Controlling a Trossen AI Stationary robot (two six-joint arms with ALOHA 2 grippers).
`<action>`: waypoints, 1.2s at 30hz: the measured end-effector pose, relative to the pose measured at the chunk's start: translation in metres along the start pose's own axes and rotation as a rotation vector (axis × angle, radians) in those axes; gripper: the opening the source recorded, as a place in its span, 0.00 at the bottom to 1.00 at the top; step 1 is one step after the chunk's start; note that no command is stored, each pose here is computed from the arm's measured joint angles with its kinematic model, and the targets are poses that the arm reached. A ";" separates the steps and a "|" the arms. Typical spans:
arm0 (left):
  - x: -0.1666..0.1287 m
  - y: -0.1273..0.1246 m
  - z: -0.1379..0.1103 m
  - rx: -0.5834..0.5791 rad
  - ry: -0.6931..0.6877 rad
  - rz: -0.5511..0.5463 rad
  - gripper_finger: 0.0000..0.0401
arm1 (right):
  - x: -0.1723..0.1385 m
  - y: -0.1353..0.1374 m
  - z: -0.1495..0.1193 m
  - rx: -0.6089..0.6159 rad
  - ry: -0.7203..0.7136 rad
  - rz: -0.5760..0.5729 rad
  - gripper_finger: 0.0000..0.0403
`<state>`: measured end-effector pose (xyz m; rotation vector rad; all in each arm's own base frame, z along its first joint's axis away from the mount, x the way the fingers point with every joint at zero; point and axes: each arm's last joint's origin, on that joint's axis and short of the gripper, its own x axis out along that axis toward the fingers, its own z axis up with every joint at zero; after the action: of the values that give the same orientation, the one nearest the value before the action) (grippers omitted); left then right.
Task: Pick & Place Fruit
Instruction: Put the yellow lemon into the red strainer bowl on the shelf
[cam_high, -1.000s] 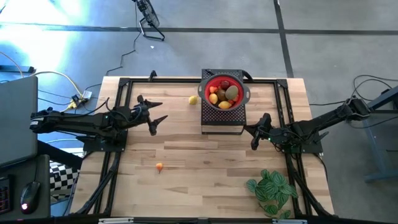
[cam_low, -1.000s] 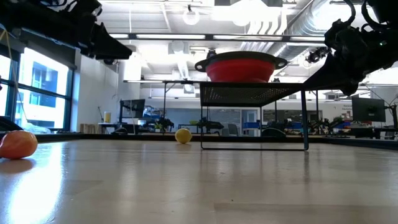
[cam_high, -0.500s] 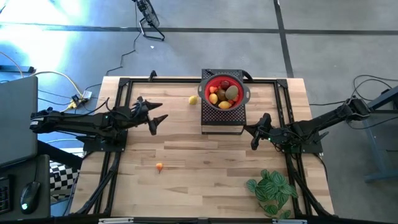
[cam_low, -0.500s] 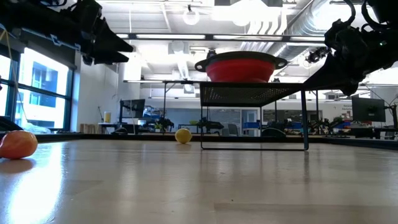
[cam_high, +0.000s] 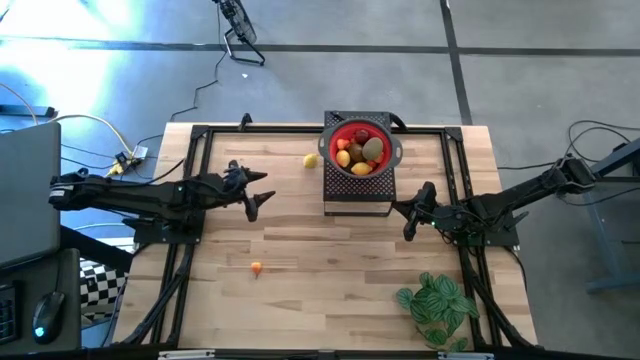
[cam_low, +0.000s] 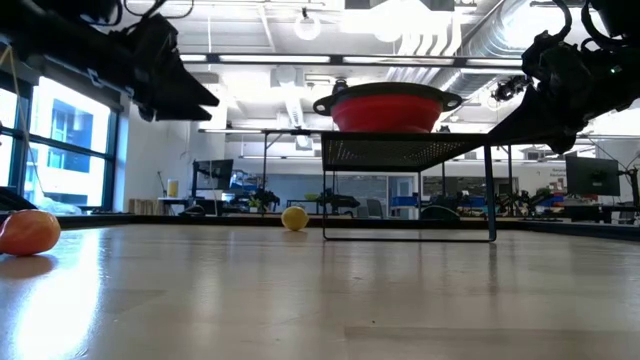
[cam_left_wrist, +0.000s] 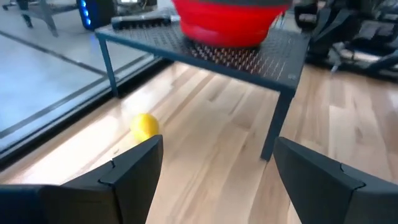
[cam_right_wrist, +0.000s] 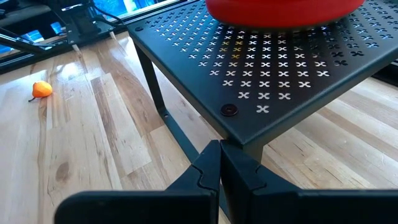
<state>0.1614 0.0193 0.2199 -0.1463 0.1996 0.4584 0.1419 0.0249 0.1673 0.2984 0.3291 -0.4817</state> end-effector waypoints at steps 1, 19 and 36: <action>0.002 0.000 -0.001 0.003 0.009 0.007 0.74 | 0.000 0.000 0.000 0.000 0.000 0.000 0.00; 0.027 -0.002 -0.022 -0.024 0.099 0.196 0.74 | 0.000 0.000 0.000 0.000 0.000 0.000 0.00; 0.053 -0.009 -0.033 -0.040 0.053 0.254 0.74 | 0.000 0.000 0.000 0.000 0.000 0.000 0.00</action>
<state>0.2071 0.0277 0.1767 -0.1730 0.2629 0.7121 0.1419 0.0249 0.1673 0.2987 0.3289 -0.4817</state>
